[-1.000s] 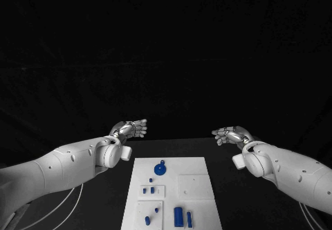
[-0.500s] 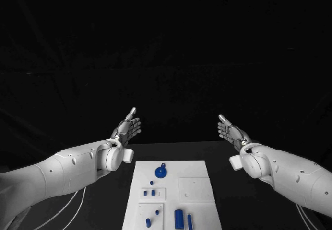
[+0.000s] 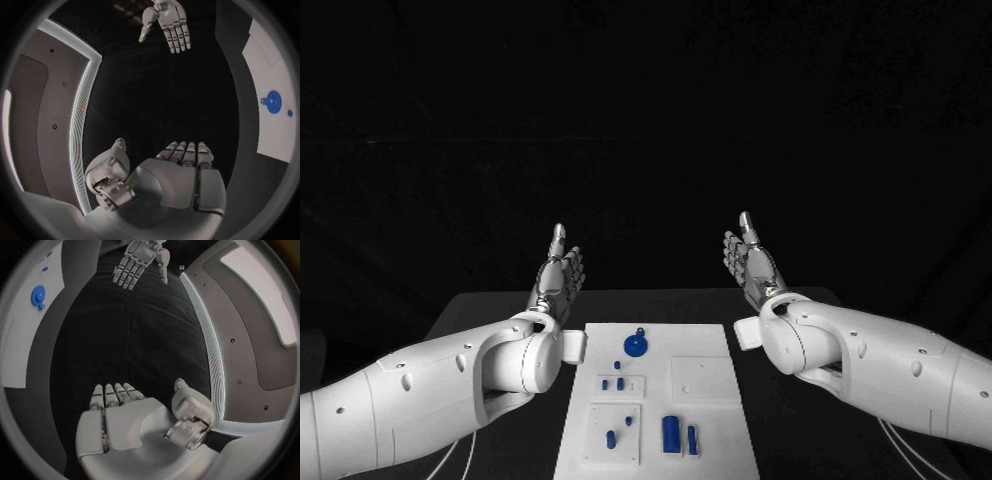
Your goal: Assemble the parts on the task board
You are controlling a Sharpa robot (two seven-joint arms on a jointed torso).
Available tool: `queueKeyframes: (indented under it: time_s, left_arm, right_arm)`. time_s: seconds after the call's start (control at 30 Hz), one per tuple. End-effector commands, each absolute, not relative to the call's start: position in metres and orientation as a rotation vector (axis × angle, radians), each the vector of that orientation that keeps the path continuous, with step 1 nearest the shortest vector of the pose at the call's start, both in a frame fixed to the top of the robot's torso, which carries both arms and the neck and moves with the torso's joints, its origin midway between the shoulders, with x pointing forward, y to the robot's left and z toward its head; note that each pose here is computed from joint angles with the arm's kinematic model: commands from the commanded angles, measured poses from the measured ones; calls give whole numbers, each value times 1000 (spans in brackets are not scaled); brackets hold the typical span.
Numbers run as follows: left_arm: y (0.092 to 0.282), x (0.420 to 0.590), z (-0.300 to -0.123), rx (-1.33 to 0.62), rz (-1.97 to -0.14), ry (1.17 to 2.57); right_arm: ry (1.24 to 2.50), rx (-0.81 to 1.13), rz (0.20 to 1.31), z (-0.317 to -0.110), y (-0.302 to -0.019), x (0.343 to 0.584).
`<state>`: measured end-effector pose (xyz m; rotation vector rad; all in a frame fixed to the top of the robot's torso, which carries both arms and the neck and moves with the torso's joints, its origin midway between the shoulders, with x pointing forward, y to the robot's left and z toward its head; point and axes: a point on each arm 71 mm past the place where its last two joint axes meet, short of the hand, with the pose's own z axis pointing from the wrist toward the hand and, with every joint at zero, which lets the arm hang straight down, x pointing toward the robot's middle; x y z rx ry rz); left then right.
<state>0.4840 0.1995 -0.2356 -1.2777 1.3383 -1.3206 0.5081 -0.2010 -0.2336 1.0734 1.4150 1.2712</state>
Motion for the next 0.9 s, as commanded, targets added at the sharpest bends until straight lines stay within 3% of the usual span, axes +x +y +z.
queueKeyframes:
  time_s: [0.03, 0.37, 0.9]
  left_arm:
    - [199, 474, -227, -1211, -1230, 1232]
    - [192, 462, -224, -1209, -1229, 1218]
    - [192, 462, -224, -1209, -1229, 1218]
  right_arm:
    - [1256, 1152, 1228, -228, -202, 493]
    - [1218, 1208, 1229, -224, -193, 462]
    - [1218, 1209, 1229, -224, -192, 462]
